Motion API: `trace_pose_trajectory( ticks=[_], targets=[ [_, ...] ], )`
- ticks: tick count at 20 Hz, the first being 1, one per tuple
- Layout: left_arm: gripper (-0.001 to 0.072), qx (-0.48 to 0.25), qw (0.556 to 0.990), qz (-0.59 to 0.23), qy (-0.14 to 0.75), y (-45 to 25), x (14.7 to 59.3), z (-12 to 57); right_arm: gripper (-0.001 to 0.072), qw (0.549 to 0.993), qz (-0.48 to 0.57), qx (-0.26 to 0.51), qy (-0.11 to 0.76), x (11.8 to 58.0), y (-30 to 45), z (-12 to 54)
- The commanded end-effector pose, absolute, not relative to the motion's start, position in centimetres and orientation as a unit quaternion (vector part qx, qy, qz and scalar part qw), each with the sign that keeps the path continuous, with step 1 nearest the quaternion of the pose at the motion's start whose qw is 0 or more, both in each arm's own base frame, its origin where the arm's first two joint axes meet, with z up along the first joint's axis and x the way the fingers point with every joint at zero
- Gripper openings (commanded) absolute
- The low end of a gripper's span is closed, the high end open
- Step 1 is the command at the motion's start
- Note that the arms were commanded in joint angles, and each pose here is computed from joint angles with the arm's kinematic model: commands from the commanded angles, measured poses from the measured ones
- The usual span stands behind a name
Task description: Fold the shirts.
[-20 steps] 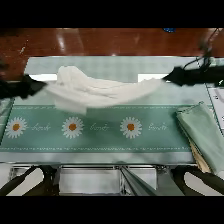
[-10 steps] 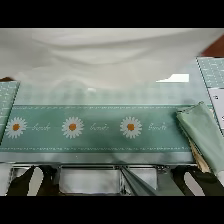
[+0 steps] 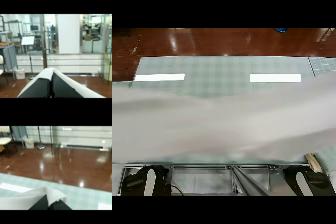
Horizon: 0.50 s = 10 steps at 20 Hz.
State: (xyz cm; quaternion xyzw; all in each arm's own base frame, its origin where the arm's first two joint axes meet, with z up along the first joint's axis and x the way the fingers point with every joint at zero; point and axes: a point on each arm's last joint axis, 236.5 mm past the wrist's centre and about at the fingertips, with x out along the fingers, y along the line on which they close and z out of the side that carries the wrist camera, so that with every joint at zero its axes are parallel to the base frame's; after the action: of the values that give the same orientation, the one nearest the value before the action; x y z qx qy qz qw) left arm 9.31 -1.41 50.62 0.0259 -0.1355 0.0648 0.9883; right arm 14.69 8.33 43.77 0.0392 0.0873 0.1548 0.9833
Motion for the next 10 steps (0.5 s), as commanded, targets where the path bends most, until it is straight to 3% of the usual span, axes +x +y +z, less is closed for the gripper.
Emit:
trace_pose_trajectory(
  ticks=[1,6,10],
  targets=[
    [0.0017,0.019,0.988,0.126,-0.084,2.4,7.8,47.9,0.0019,0.979,0.119,0.045,0.161,13.9,6.9,39.9],
    [0.0017,-0.05,0.979,0.07,0.183,1.7,16.8,35.4,0.0019,0.952,0.147,0.096,0.253,18.8,7.9,33.4],
    [0.0017,-0.089,0.95,0.025,0.297,1.5,27.0,26.5,0.0019,0.914,0.177,0.134,0.338,26.7,8.5,24.9]
  ],
)
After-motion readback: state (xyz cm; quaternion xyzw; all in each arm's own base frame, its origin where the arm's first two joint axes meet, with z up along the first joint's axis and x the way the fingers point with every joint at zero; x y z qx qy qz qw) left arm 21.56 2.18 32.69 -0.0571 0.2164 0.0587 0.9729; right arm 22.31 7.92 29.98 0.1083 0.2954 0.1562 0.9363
